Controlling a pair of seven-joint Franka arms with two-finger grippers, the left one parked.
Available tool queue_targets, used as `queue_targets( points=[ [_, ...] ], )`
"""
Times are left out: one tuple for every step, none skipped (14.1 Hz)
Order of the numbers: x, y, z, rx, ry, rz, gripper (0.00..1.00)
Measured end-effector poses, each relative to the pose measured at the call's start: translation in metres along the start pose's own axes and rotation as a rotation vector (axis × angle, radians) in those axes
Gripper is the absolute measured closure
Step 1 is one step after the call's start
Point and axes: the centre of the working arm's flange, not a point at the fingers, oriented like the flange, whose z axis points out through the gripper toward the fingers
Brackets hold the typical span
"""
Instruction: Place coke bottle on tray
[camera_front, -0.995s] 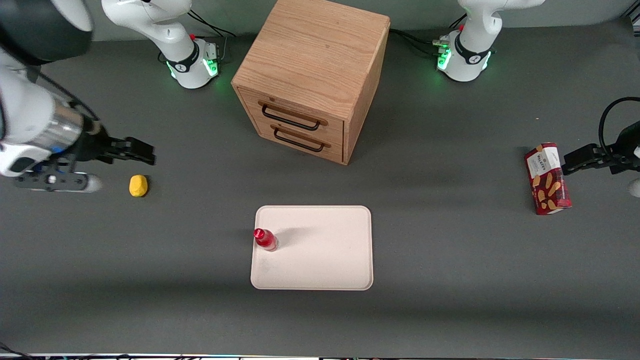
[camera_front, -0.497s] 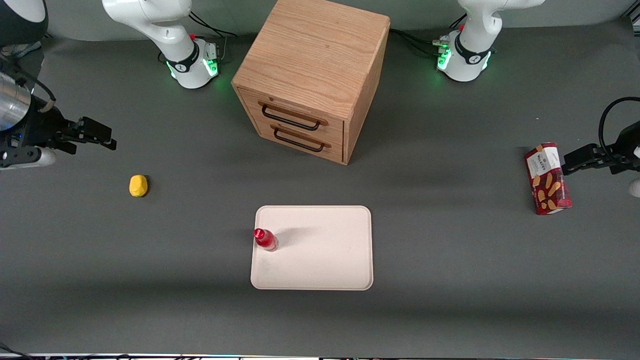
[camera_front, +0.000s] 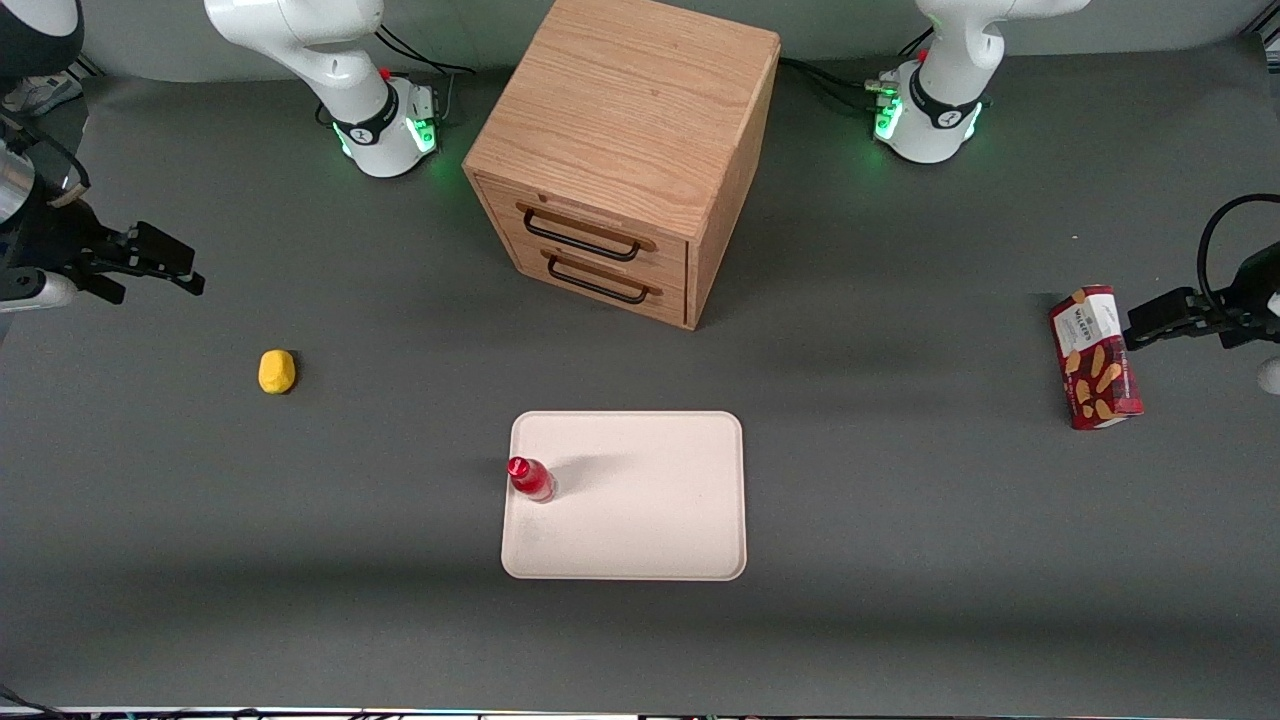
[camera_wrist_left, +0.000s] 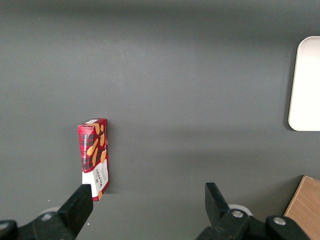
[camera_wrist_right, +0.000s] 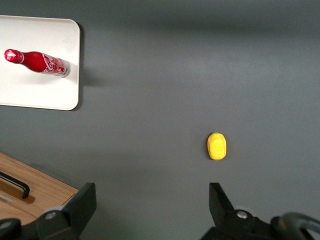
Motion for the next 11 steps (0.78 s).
queue_targets(
  points=[
    [0.002, 0.006, 0.001, -0.001, 0.005, 0.007, 0.0],
    [0.004, 0.012, 0.003, -0.002, 0.006, 0.014, 0.0],
    [0.008, 0.014, 0.004, -0.004, 0.009, 0.019, 0.0],
    [0.012, 0.015, 0.005, -0.006, 0.014, 0.019, 0.0],
    [0.015, 0.015, 0.005, -0.012, 0.015, 0.017, 0.0],
    [0.017, 0.015, 0.005, -0.022, 0.015, 0.015, 0.0],
    [0.018, 0.015, 0.005, -0.03, 0.015, 0.013, 0.0],
    [0.018, 0.015, 0.005, -0.035, 0.015, 0.011, 0.0],
    [0.018, 0.015, 0.005, -0.036, 0.014, 0.012, 0.0],
    [0.018, 0.015, 0.005, -0.036, 0.014, 0.013, 0.0],
    [0.018, 0.015, 0.005, -0.036, 0.014, 0.013, 0.0]
  ],
)
